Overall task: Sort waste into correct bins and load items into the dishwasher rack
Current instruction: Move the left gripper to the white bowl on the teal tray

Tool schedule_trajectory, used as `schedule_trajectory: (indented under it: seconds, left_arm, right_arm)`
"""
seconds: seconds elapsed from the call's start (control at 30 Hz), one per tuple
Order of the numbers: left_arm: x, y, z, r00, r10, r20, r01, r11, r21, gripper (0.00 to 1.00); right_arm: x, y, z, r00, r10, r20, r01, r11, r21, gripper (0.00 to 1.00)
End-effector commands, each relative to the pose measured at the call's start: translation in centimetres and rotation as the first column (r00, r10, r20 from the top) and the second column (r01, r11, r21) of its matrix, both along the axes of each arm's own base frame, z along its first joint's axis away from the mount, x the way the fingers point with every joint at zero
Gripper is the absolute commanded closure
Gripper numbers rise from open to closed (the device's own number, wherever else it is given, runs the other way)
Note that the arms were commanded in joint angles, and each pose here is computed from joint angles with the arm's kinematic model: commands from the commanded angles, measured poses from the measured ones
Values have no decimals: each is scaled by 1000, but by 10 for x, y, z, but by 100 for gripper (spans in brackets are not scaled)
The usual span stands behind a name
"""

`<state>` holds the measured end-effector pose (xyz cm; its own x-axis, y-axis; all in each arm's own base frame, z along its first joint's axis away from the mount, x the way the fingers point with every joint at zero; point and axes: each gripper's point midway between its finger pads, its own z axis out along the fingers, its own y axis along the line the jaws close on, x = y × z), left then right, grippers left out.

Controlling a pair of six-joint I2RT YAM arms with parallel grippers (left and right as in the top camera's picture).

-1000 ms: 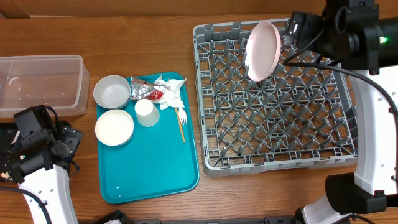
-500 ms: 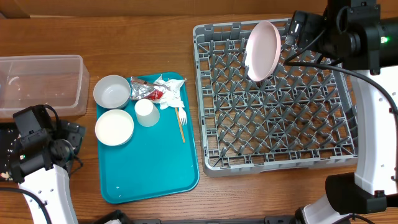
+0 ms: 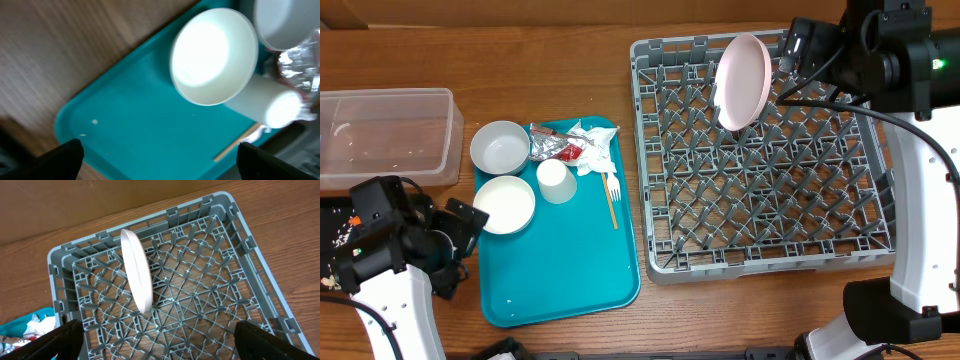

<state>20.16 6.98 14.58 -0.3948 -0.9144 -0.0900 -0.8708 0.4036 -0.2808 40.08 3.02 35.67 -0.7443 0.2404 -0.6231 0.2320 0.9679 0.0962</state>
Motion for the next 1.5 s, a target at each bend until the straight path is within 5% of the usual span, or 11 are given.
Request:
schedule_trajectory:
  seconds: [0.0,0.37,0.7,0.97,1.1,1.27,1.37,1.47]
  left_arm:
    - [-4,12,1,998,-40,-57,46,992,117,0]
    - [45,23,-43,982,-110,-152,138,972,188,0]
    - [45,23,-90,938,-163,-307,206,972,112,0]
    - [63,20,-111,924,-257,-282,288,955,71,0]
    - [67,21,-114,921,-277,-274,309,948,78,26]
    - [67,20,-114,916,-289,-278,320,944,76,78]
    - [66,20,-113,915,-291,-278,323,943,76,95]
    - [61,20,-113,909,-291,-299,325,943,72,96]
  right_arm:
    - [-1,-2,3,1000,-6,11,6,1000,-3,0]
    - [-1,-2,3,1000,-6,11,6,1000,-3,0]
    - [-1,-2,3,1000,-6,11,6,1000,-3,0]
    - [-1,-2,3,1000,-6,11,6,1000,-3,0]
    - [-1,-2,3,1000,-6,11,6,1000,-3,0]
    - [-1,-2,3,1000,-6,11,6,1000,-3,0]
    - [-1,-2,3,1000,-6,11,6,1000,-3,0]
    - [-1,-2,3,1000,-6,11,6,1000,-3,0]
